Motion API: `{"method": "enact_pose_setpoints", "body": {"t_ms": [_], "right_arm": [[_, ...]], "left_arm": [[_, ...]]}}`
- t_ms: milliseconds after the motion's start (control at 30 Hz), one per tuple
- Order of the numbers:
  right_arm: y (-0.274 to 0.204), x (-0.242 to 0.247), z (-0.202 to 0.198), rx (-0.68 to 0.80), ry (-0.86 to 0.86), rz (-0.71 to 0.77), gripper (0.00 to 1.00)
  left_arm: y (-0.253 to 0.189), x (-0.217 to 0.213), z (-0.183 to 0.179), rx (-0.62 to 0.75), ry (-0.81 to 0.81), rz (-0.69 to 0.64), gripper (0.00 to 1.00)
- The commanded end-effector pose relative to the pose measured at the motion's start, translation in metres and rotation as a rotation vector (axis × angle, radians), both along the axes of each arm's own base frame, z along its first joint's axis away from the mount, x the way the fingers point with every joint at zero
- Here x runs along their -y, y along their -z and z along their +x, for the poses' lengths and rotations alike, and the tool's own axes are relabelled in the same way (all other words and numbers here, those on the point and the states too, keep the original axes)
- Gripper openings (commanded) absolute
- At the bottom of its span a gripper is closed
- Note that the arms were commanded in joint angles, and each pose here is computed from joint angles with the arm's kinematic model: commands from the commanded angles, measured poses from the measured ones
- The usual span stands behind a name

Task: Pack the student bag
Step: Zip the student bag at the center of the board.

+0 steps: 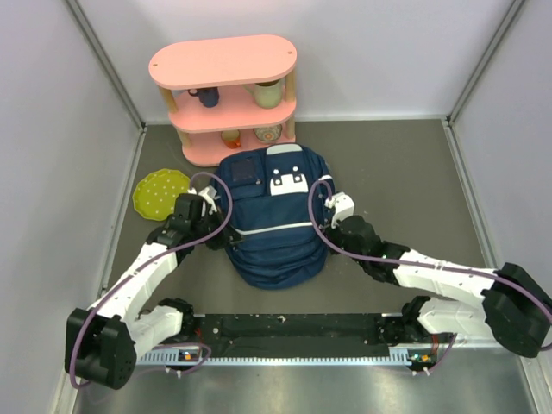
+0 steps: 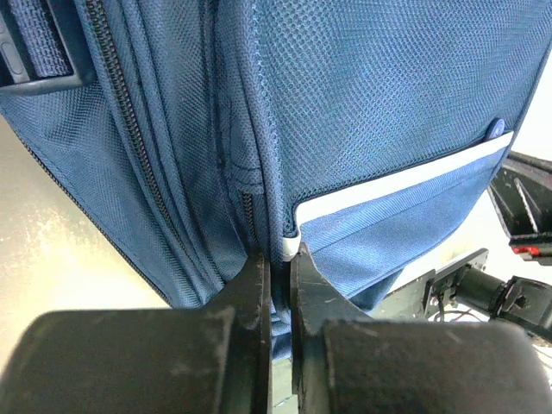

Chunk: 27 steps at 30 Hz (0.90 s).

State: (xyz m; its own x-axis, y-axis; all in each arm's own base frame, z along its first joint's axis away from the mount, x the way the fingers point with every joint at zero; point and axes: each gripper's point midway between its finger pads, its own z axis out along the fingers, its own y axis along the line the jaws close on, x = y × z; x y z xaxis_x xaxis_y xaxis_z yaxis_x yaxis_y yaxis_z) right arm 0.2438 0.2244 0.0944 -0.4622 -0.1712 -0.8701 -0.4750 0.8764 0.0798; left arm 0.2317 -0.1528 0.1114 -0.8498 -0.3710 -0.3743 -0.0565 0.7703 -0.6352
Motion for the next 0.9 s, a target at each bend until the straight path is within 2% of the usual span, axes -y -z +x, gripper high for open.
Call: {"method": "enact_pose_setpoints", "body": {"t_ms": [0, 233, 433, 567, 600, 700, 867], "right_arm": [[-0.032, 0.032, 0.056, 0.166, 0.222, -0.007, 0.00], [-0.065, 0.017, 0.101, 0.272, 0.207, 0.074, 0.00], [-0.068, 0.006, 0.110, 0.269, 0.185, 0.075, 0.00], [-0.052, 0.029, 0.101, 0.213, 0.266, 0.026, 0.00], [-0.062, 0.032, 0.097, 0.229, 0.266, 0.051, 0.00], [-0.039, 0.048, 0.070, 0.167, 0.284, 0.071, 0.00], [-0.054, 0.074, 0.040, 0.176, 0.325, 0.139, 0.00]], "left_arm": [[0.001, -0.028, 0.010, 0.053, -0.017, 0.149, 0.00], [0.007, -0.023, 0.006, 0.037, 0.039, 0.143, 0.00], [0.008, -0.015, 0.006, 0.031, 0.088, 0.112, 0.00], [-0.001, -0.003, 0.007, 0.076, 0.136, 0.048, 0.00], [-0.004, 0.000, 0.007, 0.089, 0.145, 0.031, 0.00], [-0.018, 0.016, 0.008, 0.127, 0.203, -0.049, 0.00], [-0.025, 0.044, 0.004, 0.139, 0.276, -0.048, 0.00]]}}
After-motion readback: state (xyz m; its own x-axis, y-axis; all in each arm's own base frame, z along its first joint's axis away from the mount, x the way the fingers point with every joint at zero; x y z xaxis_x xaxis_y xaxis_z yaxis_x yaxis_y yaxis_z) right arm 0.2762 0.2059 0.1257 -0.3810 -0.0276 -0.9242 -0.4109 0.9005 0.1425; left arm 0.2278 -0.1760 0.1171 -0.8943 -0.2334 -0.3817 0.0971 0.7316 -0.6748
